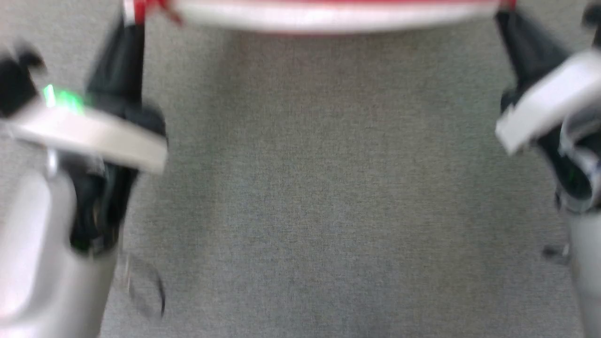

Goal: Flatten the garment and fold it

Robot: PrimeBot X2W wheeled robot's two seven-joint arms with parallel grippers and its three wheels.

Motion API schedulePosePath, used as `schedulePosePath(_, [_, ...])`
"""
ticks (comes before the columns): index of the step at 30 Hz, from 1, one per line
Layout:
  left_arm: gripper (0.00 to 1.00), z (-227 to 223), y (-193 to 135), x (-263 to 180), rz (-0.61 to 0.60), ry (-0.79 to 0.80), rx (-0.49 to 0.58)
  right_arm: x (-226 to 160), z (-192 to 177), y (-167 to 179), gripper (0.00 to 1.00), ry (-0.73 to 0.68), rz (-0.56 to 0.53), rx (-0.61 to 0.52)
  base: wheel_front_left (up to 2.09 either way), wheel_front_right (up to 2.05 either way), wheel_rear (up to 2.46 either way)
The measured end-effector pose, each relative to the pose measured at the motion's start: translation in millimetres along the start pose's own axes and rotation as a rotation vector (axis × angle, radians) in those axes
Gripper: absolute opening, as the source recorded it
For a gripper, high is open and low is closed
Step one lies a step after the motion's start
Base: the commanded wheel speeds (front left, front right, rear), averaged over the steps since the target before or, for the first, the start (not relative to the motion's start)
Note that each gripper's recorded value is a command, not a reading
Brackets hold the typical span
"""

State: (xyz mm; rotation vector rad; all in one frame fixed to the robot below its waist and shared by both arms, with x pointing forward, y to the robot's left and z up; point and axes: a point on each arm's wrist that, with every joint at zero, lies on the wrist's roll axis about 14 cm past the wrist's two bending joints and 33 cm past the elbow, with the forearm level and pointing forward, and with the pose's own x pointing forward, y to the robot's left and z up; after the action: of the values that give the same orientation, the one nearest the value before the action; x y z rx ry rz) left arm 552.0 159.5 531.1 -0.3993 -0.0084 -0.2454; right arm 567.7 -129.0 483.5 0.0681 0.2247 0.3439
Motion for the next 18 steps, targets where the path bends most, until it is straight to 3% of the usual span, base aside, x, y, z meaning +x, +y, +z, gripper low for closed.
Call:
schedulePosePath(9, [0.0,-75,12,-103,0.105,0.321,-0.009,-75,-43,7,0.0,0.112,-0.053,0.118,0.0,0.0,0.0])
schedulePosePath(18, [0.0,-109,-33,-187,-0.006,0.589,-0.114,-147,-77,24,0.0,0.313,-0.043,0.193,0.0,0.0,0.0])
